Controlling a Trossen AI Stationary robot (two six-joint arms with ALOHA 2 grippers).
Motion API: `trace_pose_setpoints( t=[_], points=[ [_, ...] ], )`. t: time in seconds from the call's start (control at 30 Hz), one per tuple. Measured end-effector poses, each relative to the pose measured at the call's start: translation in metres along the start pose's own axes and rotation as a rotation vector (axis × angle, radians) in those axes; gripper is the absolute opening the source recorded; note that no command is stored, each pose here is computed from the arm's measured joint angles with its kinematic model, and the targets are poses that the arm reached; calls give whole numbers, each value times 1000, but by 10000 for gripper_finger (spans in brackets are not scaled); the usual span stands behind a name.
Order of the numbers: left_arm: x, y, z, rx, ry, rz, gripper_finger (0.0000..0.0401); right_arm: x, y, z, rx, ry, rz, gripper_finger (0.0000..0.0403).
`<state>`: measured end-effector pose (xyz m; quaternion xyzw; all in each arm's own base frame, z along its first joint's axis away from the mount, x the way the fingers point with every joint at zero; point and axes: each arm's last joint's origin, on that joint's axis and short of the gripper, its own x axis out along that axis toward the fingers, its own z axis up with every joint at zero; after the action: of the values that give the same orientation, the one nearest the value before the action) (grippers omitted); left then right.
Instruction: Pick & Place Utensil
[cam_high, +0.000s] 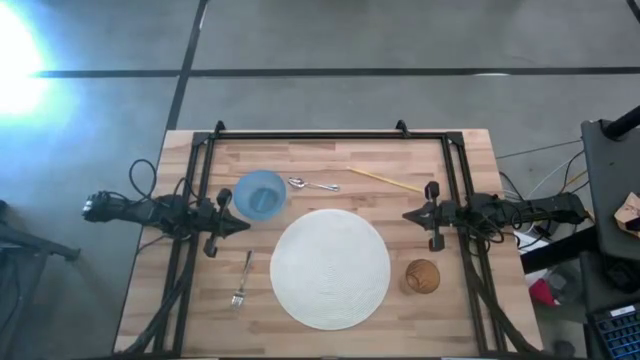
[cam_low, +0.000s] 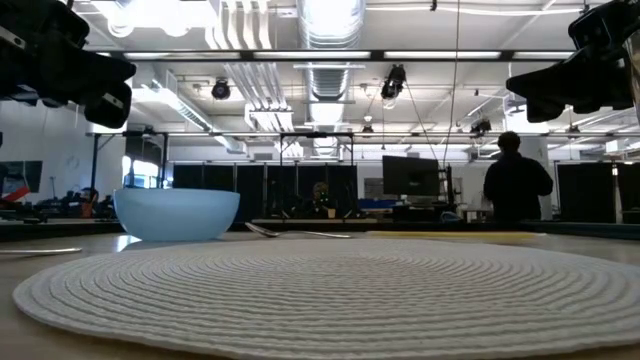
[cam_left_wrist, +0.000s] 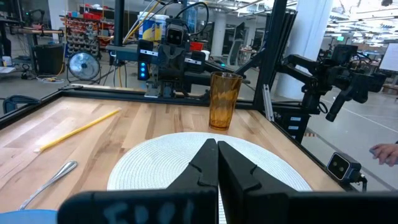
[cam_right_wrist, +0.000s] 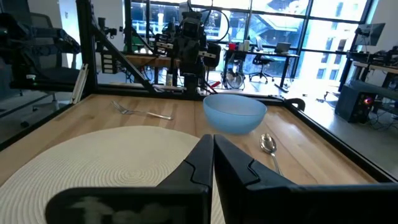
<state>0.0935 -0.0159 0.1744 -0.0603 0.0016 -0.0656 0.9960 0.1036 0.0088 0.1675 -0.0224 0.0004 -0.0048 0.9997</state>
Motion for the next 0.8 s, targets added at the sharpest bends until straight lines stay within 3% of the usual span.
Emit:
trace_pose_setpoints(
  t=[0.8],
  points=[
    [0,0,0,-13,-1,-7,0,0,0,0,0,0,0,8]
  ],
)
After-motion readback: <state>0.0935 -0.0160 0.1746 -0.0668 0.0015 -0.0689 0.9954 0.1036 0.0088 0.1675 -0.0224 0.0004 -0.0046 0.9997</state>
